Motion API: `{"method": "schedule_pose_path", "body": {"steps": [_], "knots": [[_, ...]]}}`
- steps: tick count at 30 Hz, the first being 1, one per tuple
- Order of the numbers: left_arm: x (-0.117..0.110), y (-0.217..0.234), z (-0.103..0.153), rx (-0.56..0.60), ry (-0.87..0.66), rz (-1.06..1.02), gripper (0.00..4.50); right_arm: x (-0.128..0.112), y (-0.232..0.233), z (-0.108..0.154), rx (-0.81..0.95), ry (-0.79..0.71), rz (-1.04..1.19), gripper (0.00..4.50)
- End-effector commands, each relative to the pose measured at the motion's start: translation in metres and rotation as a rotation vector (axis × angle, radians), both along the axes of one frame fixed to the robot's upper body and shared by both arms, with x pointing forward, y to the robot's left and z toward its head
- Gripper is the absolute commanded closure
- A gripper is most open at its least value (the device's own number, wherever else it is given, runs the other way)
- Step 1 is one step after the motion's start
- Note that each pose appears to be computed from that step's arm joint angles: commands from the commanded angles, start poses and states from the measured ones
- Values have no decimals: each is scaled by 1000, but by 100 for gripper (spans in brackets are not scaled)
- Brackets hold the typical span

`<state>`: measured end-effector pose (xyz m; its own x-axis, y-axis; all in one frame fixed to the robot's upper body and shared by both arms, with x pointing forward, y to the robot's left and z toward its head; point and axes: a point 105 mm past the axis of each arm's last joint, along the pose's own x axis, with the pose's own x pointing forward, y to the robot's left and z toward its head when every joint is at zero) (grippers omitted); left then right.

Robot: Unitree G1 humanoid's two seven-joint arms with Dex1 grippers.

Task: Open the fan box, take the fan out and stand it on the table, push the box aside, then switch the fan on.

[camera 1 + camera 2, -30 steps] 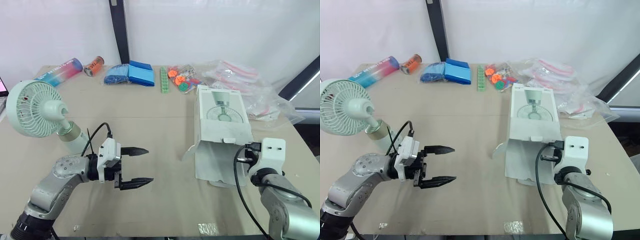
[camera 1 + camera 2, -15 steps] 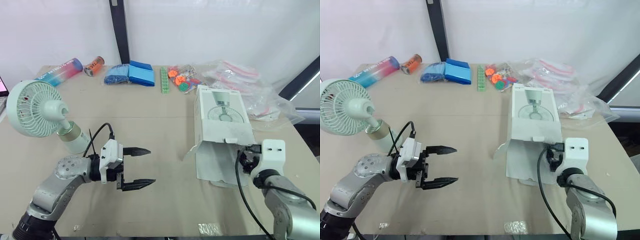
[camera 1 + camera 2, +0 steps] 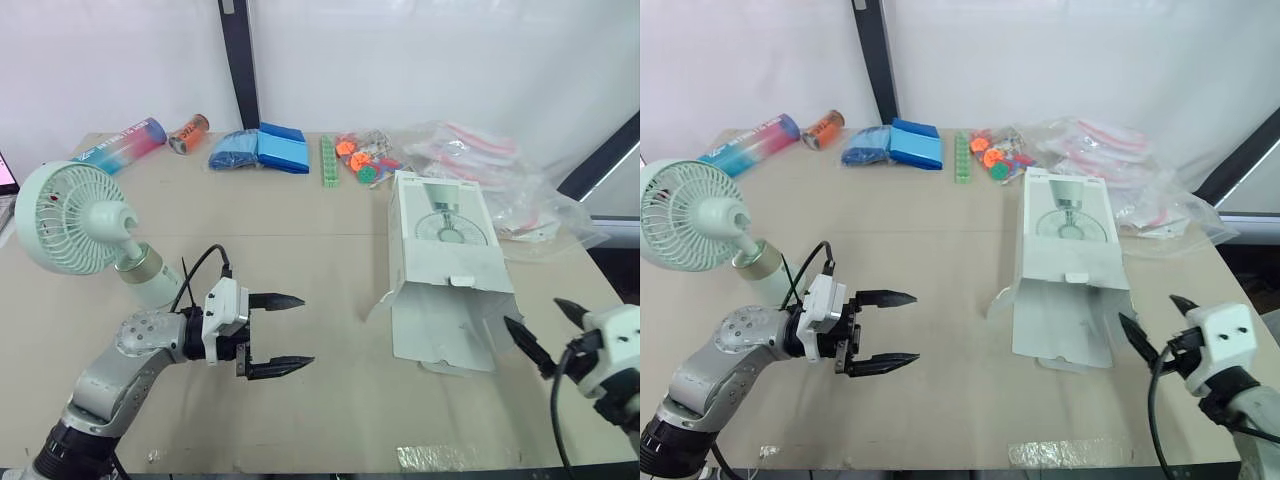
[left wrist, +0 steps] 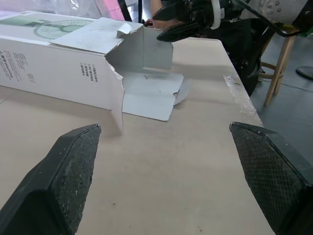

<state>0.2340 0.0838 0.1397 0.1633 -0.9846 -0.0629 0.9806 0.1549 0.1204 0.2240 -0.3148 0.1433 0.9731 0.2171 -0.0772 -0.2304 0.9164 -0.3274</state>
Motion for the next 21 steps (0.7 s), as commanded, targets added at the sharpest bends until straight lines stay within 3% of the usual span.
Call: {"method": "schedule_pose_path", "body": {"steps": [1, 6, 12, 21], "knots": [[6, 1, 8, -33, -23, 39, 0, 19, 37, 46, -22, -172, 197, 18], [16, 5, 8, -27, -29, 123, 0, 33, 114, 56, -28, -175, 510, 18], [30, 17, 14, -71, -59, 302, 0, 30, 197, 34, 24, -98, 898, 18], [33, 47, 19, -140, -89, 634, 0, 37, 228, 16, 25, -89, 1055, 18]]}}
